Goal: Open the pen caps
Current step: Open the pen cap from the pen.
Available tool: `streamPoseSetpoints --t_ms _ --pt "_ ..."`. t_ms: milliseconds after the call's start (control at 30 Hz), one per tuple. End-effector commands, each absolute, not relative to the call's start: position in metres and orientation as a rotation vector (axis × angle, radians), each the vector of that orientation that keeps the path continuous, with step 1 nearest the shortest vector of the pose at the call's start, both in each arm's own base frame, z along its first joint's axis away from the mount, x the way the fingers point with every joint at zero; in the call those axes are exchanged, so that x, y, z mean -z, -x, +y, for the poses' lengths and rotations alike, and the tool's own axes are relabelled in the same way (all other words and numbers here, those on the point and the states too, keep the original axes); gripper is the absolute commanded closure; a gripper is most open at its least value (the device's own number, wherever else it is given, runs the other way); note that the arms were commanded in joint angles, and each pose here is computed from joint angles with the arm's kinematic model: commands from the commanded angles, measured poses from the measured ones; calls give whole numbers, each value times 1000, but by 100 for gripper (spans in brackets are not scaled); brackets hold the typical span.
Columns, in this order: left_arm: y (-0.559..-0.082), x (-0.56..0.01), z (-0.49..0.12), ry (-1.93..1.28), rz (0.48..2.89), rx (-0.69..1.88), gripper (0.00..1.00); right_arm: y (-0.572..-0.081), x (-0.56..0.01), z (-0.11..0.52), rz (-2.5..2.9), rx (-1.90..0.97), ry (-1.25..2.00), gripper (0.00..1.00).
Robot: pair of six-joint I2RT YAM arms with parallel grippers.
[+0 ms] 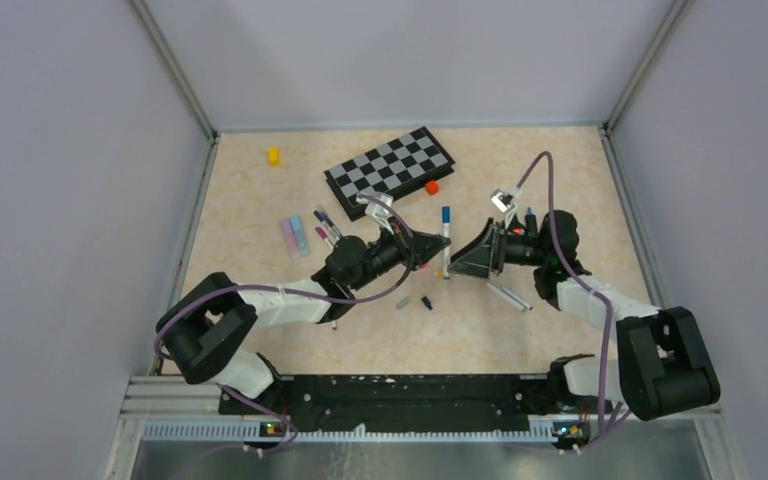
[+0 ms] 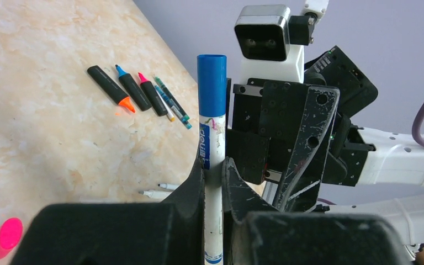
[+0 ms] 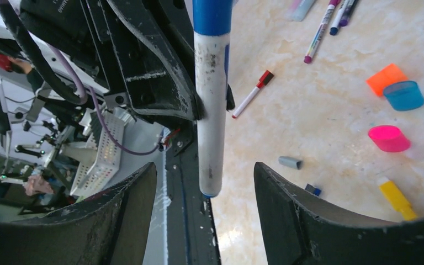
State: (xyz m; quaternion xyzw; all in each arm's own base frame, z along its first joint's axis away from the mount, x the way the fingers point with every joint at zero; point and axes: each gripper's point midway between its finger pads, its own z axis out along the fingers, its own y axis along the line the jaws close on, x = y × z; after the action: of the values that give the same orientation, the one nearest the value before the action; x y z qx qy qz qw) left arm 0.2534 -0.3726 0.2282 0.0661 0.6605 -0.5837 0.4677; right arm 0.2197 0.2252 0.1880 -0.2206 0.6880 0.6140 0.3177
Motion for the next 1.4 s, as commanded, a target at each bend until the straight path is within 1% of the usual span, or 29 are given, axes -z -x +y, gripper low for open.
streamPoseSetpoints --t_ms 0,167,233,333,400,500,533,600,633,733,833,867,933,967,1033,1100,1200,1300,1367 --pt "-258 -260 -380 -131 1503 1464 100 -222 -212 236 1716 -1653 563 36" --pt "-255 -260 -385 -131 1502 1471 100 -216 -208 244 1709 -1663 597 39" --pt "-255 -260 -387 -131 1500 1475 100 -217 -208 246 1704 -1658 606 43" --pt "-254 -263 -387 -130 1493 1475 100 -218 -207 246 1706 -1652 605 51" --pt "-254 -264 -386 -129 1489 1472 100 -219 -207 246 1708 -1648 610 60" --pt "-254 -265 -384 -125 1487 1471 100 -219 -205 247 1705 -1642 621 76" --pt "-254 -265 -383 -122 1487 1467 100 -219 -205 247 1706 -1641 626 82" --pt "-253 -266 -382 -123 1485 1463 100 -220 -205 247 1697 -1633 650 100" --pt "-253 -267 -381 -124 1478 1459 100 -220 -205 247 1694 -1624 669 100" --pt "-254 -271 -376 -131 1451 1436 82 -220 -201 247 1709 -1613 714 100" --pt "-250 -278 -371 -168 1421 1446 55 -217 -198 246 1706 -1596 788 100" --pt "-250 -278 -370 -194 1428 1449 44 -217 -196 246 1708 -1587 812 100" --pt "-249 -279 -369 -251 1444 1458 25 -210 -191 245 1699 -1595 908 100" --pt "-250 -277 -368 -276 1458 1462 17 -205 -187 243 1714 -1611 940 100" --pt "-249 -277 -366 -327 1466 1486 7 -204 -183 243 1702 -1600 989 100" --pt "-247 -276 -364 -361 1475 1524 5 -200 -182 242 1691 -1618 1018 100" --pt "-248 -276 -364 -369 1499 1570 6 -201 -182 242 1695 -1621 1018 100" --pt "-251 -274 -368 -359 1533 1594 11 -201 -180 242 1704 -1615 1014 100" --pt "-252 -274 -370 -355 1540 1606 21 -201 -179 242 1711 -1612 1010 100"
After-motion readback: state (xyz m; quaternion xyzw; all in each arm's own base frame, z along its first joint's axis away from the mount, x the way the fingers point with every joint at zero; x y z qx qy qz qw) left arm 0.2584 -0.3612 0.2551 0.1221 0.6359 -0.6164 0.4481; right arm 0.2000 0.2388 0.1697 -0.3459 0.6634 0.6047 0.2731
